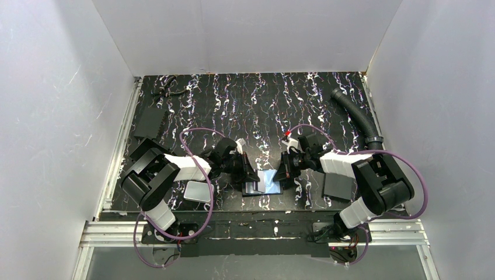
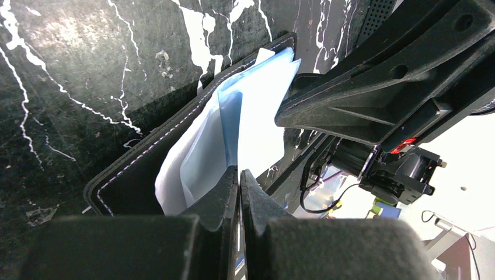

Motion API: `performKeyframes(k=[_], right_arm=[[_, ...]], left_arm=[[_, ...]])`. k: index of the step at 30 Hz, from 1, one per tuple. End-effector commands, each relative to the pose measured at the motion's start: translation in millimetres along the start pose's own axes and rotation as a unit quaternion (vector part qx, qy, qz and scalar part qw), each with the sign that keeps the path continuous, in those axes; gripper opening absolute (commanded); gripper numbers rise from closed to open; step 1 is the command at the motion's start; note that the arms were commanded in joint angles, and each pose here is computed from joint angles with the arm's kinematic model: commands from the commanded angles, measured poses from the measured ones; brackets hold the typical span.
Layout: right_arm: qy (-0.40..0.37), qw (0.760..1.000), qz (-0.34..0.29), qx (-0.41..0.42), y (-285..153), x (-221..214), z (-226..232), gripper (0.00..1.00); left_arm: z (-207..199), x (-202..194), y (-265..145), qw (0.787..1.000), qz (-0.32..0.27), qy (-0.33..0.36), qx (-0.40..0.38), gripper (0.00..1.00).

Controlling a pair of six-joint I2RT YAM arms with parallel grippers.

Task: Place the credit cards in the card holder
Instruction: Insert the credit card into the card holder.

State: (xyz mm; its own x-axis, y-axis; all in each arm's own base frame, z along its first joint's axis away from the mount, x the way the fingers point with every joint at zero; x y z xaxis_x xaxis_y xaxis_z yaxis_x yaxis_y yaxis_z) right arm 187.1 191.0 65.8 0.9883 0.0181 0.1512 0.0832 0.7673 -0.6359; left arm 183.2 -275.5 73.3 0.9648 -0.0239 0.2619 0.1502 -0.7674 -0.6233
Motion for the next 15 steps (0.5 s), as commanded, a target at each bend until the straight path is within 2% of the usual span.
performKeyframes(k=[1,15], right_arm=[[-0.008,1.000,-0.005,-0.019,4.0,-0.4,-11.0,0.04],[-0.005,1.000,0.000,-0.018,4.9,-3.5,-13.1,0.03]], left_arm=[[7.4,1.5,1.8,1.000,-0.014,0.011,0.015,0.00],[12.0,3.4,-3.8,0.997,-0.028,0.067,0.030,0.00]])
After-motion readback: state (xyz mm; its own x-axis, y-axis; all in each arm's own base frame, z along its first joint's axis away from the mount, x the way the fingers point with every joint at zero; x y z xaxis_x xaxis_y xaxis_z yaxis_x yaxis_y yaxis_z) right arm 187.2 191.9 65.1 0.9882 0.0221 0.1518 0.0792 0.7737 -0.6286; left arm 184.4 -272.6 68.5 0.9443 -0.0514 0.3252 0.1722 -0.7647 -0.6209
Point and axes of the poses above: each gripper's point midway between its finger pads, its own y axis out along the fingers, its own z axis along the line the jaws close on, x = y × z, the point moved 6 cm from there along -y, back along the fingers, and after that the axes turned 12 degrees about y, right-handed, at the moved point
